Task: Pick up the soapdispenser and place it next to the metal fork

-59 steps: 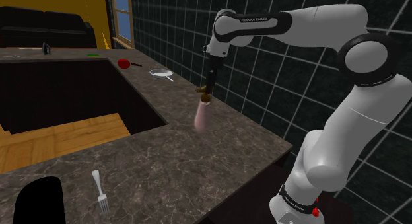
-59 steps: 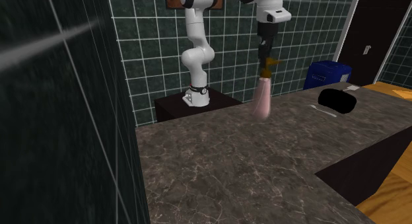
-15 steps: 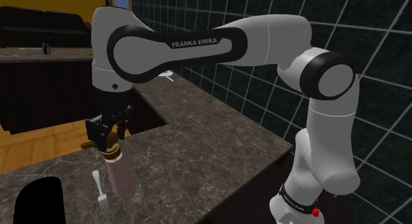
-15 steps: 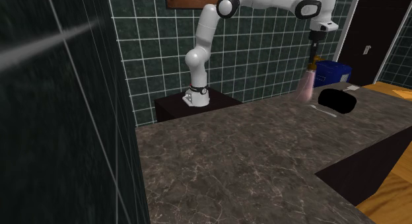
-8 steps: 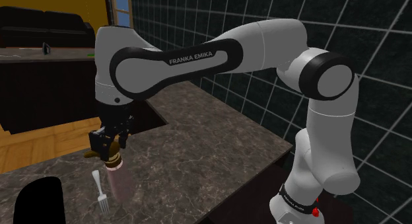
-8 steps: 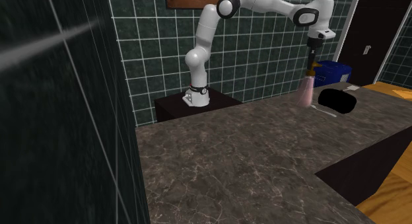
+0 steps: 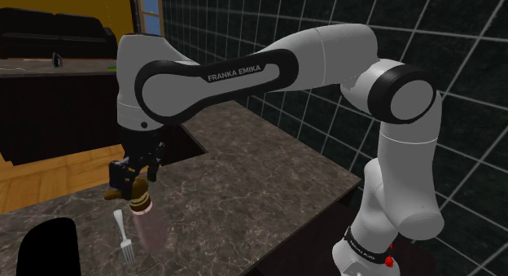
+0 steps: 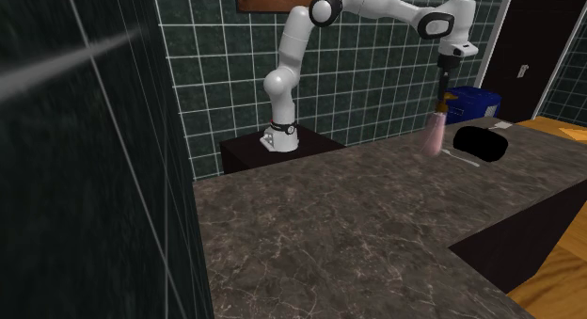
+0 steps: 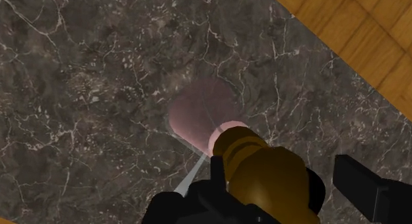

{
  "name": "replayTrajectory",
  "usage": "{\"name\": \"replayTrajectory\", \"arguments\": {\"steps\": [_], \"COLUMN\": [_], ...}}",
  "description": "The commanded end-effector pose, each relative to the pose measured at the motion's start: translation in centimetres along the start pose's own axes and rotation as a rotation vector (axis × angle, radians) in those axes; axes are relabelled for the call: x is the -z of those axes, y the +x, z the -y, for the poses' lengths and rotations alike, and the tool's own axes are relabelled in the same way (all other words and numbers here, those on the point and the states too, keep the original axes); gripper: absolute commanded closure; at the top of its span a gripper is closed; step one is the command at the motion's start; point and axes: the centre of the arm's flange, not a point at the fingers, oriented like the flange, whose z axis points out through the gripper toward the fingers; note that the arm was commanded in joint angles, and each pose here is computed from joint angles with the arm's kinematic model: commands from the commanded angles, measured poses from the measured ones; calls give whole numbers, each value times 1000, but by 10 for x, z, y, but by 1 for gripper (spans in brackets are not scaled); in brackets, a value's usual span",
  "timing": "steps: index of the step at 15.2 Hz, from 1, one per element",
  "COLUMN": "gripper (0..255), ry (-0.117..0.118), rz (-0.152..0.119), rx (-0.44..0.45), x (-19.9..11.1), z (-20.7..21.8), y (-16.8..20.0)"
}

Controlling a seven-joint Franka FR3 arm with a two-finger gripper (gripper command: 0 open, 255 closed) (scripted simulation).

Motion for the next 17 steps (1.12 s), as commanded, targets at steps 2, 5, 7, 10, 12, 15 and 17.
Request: {"name": "replayTrajectory", "arguments": {"steps": [2, 5, 7, 10, 12, 15, 17], "gripper": [0, 0, 0, 0, 0, 0, 0], "ry": [0, 0, 0, 0, 0, 0, 0], "rz": [0, 0, 0, 0, 0, 0, 0], "rx": [0, 0, 0, 0, 0, 0, 0], "x": [0, 0, 27, 50, 50, 50, 50], "z": [0, 0, 0, 0, 0, 0, 0], "y": [0, 0, 0, 0, 0, 0, 0]}}
